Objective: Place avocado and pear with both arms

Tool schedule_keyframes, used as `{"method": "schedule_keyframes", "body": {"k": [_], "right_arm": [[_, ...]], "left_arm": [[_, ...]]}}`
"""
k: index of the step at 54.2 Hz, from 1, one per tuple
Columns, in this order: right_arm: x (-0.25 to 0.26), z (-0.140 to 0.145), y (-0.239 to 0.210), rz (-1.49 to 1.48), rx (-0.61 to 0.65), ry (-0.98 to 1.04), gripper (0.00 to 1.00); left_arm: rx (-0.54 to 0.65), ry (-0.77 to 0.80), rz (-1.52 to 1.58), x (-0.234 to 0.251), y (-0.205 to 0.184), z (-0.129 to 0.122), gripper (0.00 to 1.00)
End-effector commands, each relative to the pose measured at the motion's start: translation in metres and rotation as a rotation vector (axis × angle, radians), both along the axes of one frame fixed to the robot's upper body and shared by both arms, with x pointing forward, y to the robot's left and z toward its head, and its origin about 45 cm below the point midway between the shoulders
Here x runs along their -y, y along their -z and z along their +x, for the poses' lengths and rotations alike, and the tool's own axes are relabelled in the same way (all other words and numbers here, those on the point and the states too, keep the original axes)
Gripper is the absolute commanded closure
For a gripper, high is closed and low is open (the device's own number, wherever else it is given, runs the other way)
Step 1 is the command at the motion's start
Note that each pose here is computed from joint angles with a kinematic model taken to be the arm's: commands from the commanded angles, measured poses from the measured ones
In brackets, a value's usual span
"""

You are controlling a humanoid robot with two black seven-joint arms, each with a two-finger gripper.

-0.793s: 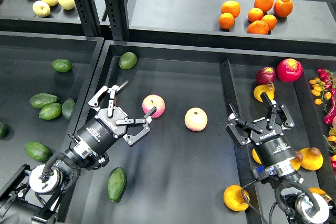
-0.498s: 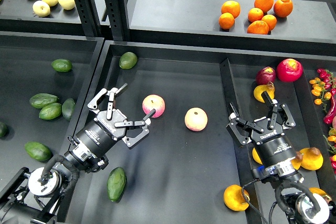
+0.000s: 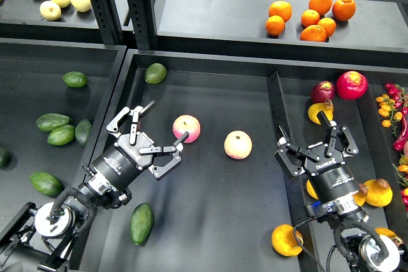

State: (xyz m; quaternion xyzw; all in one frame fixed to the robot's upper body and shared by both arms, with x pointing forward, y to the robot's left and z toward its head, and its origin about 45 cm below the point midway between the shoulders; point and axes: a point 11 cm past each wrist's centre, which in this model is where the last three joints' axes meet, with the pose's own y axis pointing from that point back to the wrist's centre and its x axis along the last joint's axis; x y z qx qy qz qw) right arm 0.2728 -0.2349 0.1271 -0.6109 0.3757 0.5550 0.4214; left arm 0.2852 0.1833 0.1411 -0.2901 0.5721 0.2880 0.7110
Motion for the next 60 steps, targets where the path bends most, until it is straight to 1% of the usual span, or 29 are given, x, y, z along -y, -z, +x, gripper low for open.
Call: {"method": "schedule_keyframes", "body": {"k": [1, 13, 35, 41, 45, 60], "right_arm": [[0.001, 0.0, -0.001, 0.001, 0.009, 0.003, 0.0], [0.001, 0.0, -0.001, 0.001, 0.014, 0.003, 0.0], [0.001, 0.0, -0.001, -0.001, 0.014, 0.004, 0.0], [0.001, 0.0, -0.002, 0.0, 0.016, 0.003, 0.0], [0.001, 0.0, -0.002, 0.0, 0.016, 0.003, 0.0], [0.011, 0.005, -0.006, -0.008, 0.021, 0.033, 0.0]], "left_arm": [[-0.011, -0.012, 0.001, -0.004, 0.003, -0.001, 0.0], [-0.032, -0.008, 0.008, -0.003, 0.01, -0.001, 0.0], [-0.005, 0.022, 0.016, 0.006, 0.003, 0.008, 0.0], [0.009, 0.054, 0.024, 0.015, -0.001, 0.01, 0.0], [0.015, 0.089, 0.078, 0.009, 0.0, 0.01, 0.0], [0.089, 0.247, 0.327, -0.009, -0.012, 0.031, 0.0]]}}
